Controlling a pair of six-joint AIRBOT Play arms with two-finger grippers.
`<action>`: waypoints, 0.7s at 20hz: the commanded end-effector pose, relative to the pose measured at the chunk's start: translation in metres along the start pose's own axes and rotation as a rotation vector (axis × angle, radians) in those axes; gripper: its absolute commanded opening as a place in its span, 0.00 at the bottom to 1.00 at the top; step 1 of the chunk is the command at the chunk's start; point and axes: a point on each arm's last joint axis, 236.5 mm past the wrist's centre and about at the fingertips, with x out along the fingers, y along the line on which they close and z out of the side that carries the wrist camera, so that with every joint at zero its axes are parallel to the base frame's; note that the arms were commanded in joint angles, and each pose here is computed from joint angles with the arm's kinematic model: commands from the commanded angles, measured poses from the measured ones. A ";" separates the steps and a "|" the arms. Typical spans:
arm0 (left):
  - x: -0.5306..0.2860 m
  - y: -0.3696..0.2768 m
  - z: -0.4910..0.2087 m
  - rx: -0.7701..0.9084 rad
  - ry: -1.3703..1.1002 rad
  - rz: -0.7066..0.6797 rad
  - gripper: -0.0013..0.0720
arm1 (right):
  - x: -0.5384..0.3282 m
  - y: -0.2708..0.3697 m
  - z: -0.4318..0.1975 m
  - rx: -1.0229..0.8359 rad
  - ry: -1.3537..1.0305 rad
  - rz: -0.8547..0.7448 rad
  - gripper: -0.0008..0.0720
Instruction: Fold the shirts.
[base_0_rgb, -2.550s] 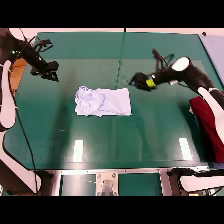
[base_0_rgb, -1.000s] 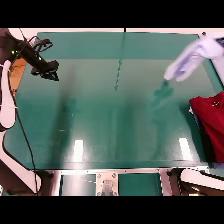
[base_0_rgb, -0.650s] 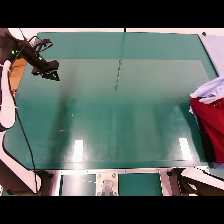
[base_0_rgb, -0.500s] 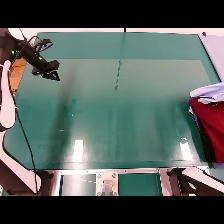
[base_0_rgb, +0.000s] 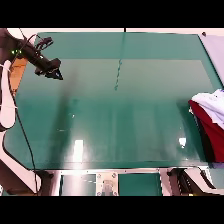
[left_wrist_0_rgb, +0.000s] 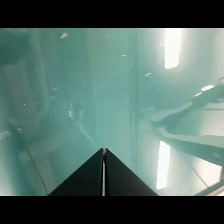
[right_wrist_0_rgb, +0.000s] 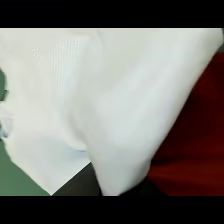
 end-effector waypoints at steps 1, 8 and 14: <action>-0.001 -0.009 -0.002 0.008 0.006 -0.040 0.05 | 0.012 -0.060 -0.021 -0.009 0.044 -0.194 0.04; -0.001 -0.010 -0.001 0.009 0.002 -0.040 0.05 | 0.001 -0.103 -0.025 -0.070 0.068 -0.379 0.05; -0.001 -0.009 0.005 0.019 -0.022 -0.038 0.05 | -0.030 -0.082 0.000 -0.091 0.007 -0.369 0.88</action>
